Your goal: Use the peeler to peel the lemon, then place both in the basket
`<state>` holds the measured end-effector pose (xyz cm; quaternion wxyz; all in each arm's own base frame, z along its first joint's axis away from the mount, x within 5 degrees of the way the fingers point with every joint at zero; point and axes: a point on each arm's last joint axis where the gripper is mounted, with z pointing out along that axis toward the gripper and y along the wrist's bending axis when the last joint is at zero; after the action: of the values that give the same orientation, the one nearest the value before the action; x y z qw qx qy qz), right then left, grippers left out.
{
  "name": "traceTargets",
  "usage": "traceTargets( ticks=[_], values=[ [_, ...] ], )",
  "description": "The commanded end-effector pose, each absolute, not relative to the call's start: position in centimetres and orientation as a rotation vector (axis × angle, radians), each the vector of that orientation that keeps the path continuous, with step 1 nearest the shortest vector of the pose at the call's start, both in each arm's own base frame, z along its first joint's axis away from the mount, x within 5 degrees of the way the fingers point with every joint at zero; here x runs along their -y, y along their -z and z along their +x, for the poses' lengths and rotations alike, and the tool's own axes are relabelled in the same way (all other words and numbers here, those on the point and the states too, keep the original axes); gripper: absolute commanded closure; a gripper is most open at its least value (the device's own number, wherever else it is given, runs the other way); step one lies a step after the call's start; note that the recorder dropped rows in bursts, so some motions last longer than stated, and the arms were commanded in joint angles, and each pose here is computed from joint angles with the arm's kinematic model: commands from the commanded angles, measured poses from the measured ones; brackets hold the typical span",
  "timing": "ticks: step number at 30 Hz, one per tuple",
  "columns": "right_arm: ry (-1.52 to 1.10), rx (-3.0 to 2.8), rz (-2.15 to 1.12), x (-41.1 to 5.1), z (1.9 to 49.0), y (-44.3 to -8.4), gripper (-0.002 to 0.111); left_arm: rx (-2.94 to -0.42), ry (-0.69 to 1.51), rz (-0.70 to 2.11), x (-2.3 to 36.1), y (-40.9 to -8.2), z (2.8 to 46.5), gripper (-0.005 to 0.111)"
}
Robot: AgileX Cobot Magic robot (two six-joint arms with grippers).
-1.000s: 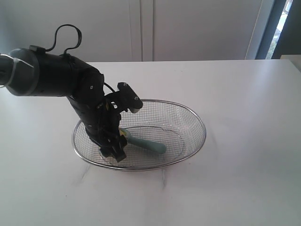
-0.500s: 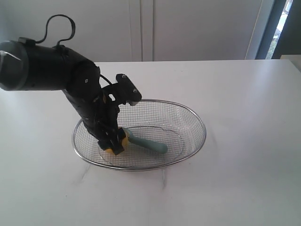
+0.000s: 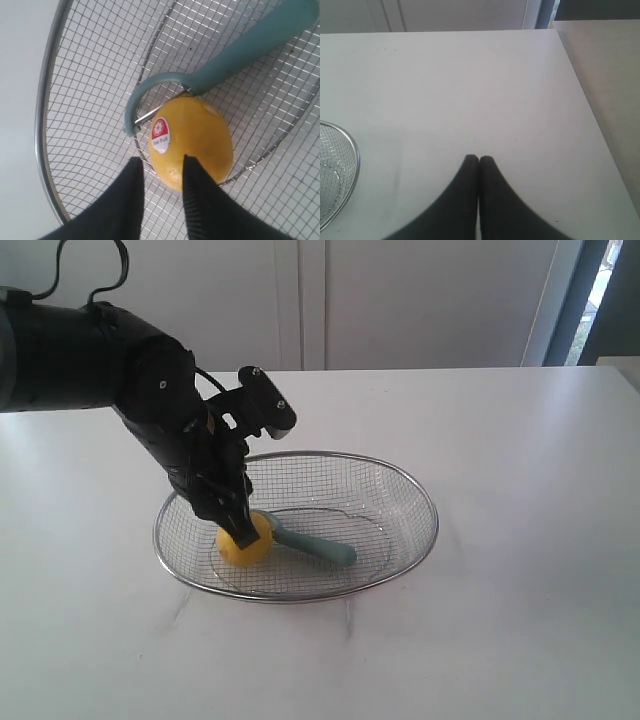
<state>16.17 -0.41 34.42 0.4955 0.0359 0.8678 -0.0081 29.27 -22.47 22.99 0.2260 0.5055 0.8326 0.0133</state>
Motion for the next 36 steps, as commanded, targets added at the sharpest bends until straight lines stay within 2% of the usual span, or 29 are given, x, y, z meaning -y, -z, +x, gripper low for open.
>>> traceTargets(
  ticks=[1,4,5,9,20,36],
  values=[
    [0.029,-2.09,0.086,0.5,16.1,-34.5,0.108,-2.31,-0.032,1.396,22.5,-23.4,28.8,0.091],
    [0.025,-2.09,0.088,0.5,16.1,-34.5,0.108,-2.317,-0.03,1.386,22.4,-23.5,28.8,0.106],
    [0.025,-2.09,0.088,0.5,16.1,-34.5,0.108,-2.319,-0.027,1.378,22.4,-23.6,28.8,0.107],
    [0.025,-2.09,0.088,0.5,16.1,-34.5,0.108,-2.32,-0.03,1.336,21.8,-24.4,28.9,0.107],
    [0.025,-2.09,0.088,0.5,16.1,-34.5,0.108,-2.413,-0.008,0.92,16.8,-27.6,31.2,0.107],
    [0.025,-2.09,0.088,0.5,16.1,-34.5,0.108,-2.643,-0.054,0.556,10.3,-27.3,32.8,0.107]
  ],
)
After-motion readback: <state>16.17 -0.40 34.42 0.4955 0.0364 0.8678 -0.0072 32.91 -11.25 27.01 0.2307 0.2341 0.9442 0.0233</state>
